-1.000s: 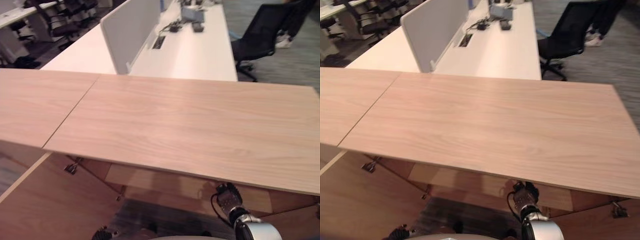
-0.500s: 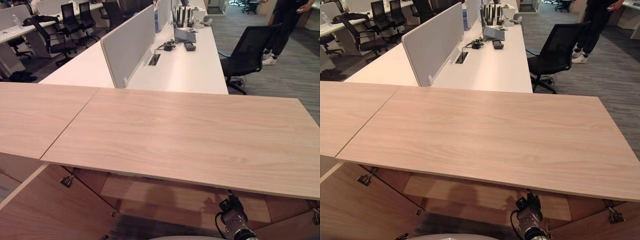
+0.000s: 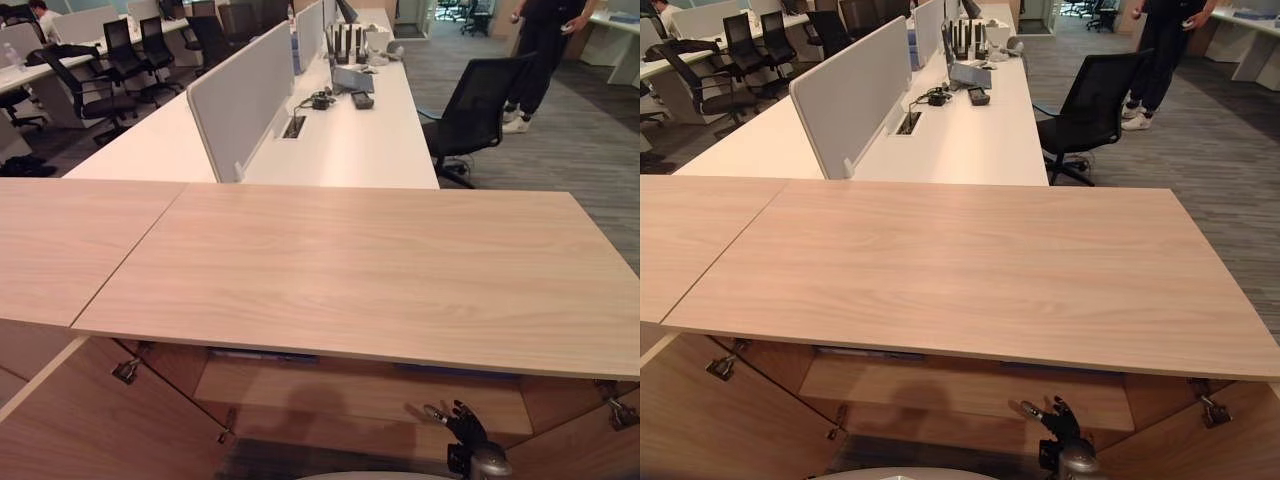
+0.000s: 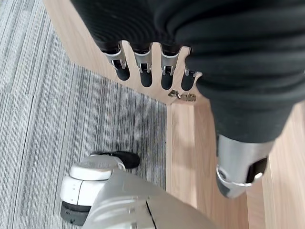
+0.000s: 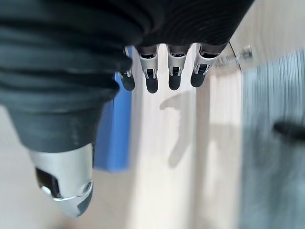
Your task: Put the empty folder in the office cabinet
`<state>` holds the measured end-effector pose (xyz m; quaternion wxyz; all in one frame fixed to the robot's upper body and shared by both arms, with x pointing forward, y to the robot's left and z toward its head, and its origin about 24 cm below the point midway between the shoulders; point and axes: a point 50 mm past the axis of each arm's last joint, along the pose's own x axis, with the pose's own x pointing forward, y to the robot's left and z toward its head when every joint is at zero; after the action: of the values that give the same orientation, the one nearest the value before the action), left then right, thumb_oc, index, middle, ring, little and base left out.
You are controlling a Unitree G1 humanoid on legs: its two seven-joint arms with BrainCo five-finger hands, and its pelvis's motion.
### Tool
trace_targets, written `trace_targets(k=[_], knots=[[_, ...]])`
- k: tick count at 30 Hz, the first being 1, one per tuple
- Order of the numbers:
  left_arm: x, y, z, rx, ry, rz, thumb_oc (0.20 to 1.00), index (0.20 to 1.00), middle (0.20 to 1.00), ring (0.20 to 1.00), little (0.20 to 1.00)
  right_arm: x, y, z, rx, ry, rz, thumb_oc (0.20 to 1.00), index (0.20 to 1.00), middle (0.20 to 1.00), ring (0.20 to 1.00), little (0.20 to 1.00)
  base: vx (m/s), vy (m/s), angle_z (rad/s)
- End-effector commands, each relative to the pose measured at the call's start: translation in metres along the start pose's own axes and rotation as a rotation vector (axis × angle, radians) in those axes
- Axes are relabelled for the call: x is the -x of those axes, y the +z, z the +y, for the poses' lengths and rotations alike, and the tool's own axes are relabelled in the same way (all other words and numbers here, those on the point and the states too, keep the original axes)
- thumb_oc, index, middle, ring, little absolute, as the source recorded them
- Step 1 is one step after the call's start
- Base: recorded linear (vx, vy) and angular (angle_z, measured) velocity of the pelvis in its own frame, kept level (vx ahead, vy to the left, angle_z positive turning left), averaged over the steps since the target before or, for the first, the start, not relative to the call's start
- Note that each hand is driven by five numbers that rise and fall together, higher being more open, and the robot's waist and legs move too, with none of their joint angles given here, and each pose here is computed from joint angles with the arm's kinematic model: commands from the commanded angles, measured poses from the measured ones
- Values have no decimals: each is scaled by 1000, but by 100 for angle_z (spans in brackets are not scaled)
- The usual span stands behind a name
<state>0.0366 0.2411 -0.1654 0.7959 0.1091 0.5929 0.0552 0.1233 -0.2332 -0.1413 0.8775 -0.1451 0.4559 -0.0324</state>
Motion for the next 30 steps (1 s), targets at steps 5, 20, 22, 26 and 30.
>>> trace_targets(k=[5, 20, 22, 26, 30], knots=[[-5, 27, 3, -155, -39, -71, 1000, 1000, 1000, 1000, 1000, 1, -1, 7, 404, 145, -18, 1000, 1000, 1000, 1000, 1000, -4, -20, -2], [-9, 72, -16, -54, -62, -182, 1000, 1000, 1000, 1000, 1000, -8, 23, -15, 174, 19, -44, 1000, 1000, 1000, 1000, 1000, -60, -81, -3], [-9, 80, -18, -36, -64, -213, 1000, 1000, 1000, 1000, 1000, -9, 29, -24, 172, -6, -67, 1000, 1000, 1000, 1000, 1000, -192, 38, 11], [-8, 85, -23, -60, -81, -240, 1000, 1000, 1000, 1000, 1000, -9, 33, -33, 173, -39, -78, 1000, 1000, 1000, 1000, 1000, -182, 33, 20], [-8, 86, -24, -69, -82, -242, 1000, 1000, 1000, 1000, 1000, -9, 25, -34, 146, -54, -40, 1000, 1000, 1000, 1000, 1000, -215, 43, 49]])
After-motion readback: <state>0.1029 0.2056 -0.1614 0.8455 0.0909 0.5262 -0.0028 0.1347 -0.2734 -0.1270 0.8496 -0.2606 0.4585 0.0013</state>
